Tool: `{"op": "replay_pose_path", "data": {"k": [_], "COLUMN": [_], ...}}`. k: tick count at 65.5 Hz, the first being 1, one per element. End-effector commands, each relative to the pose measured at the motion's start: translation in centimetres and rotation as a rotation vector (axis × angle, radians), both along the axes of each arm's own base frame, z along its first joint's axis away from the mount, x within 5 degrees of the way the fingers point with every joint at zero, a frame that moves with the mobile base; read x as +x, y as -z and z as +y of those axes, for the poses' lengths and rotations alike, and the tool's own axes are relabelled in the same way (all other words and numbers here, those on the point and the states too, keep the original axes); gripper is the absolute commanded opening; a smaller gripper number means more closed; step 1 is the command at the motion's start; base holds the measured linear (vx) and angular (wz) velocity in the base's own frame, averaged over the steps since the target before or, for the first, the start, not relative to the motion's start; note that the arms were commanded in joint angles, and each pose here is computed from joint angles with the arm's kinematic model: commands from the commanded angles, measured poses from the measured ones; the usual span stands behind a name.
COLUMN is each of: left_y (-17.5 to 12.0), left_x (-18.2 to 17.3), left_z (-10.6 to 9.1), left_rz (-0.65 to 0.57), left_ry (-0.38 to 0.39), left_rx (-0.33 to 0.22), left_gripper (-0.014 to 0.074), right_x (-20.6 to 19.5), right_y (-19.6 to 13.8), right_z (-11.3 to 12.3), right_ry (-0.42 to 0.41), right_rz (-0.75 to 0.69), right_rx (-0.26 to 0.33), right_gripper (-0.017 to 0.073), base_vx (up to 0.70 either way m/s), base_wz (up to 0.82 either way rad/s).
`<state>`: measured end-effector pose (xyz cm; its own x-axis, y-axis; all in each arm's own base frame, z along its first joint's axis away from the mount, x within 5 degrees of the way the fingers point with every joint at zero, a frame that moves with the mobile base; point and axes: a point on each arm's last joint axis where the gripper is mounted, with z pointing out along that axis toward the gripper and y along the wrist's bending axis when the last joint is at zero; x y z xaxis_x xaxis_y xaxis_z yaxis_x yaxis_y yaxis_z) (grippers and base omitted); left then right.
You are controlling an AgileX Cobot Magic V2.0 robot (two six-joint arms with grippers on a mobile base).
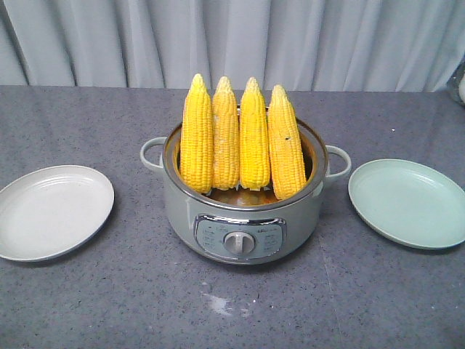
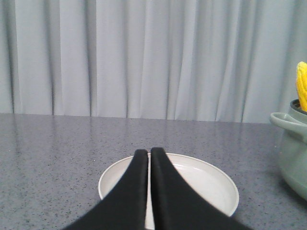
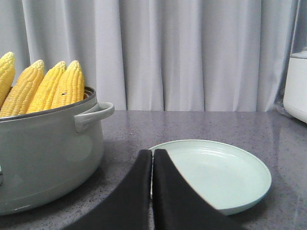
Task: Distribute corn equally
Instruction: 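Position the base in front of the pot, arms held still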
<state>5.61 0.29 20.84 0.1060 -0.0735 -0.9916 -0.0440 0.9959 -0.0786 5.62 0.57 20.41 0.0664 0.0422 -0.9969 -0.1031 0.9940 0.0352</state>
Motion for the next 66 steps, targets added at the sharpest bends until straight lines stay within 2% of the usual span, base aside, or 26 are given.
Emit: {"op": "replay_pose_path", "data": {"k": [1, 12, 22, 28, 33, 39, 52, 66], "left_y": [-3.1, -7.9, -13.3, -16.3, -18.5, -20.5, -21.7, -20.6], "left_x": [-0.6, -0.3, 1.9, 3.6, 5.0, 6.7, 9.8, 11.7], "left_z": [-0.1, 0.0, 0.2, 0.3, 0.4, 0.5, 0.7, 0.8], "left_rz": [-0.145, -0.111, 0.037, 0.153, 0.231, 0.307, 0.432, 0.506], "left_ry": [0.013, 0.008, -0.004, -0.012, -0.015, -0.015, -0.012, -0.009], "left_rx": [-0.038, -0.039, -0.028, 0.014, 0.057, 0.071, 0.064, 0.061], "left_gripper": [-0.0006, -0.0006, -0.0006, -0.0006, -0.0006, -0.0006, -0.0006, -0.0006], "right_x": [-0.4, -0.5, 0.7, 1.9, 3.1, 4.8, 8.1, 10.3], "right_y": [-2.7, -6.6, -10.4, -12.5, -14.1, -15.9, -17.8, -16.9], "right_z": [-0.1, -0.1, 0.1, 0.2, 0.4, 0.6, 0.9, 1.1], "right_ry": [0.002, 0.003, -0.001, -0.003, -0.004, 0.000, 0.003, 0.006], "right_rz": [-0.118, -0.085, 0.043, 0.143, 0.240, 0.366, 0.554, 0.646], "right_rx": [0.012, 0.011, -0.002, -0.007, 0.017, 0.042, 0.021, 0.012], "right_gripper": [-0.0010, -0.0010, -0.0010, -0.0010, -0.0010, -0.0010, -0.0010, -0.0010], "base_vx": [0.00, 0.00, 0.00, 0.00, 0.00, 0.00, 0.00, 0.00], "base_wz": [0.00, 0.00, 0.00, 0.00, 0.00, 0.00, 0.00, 0.00]}}
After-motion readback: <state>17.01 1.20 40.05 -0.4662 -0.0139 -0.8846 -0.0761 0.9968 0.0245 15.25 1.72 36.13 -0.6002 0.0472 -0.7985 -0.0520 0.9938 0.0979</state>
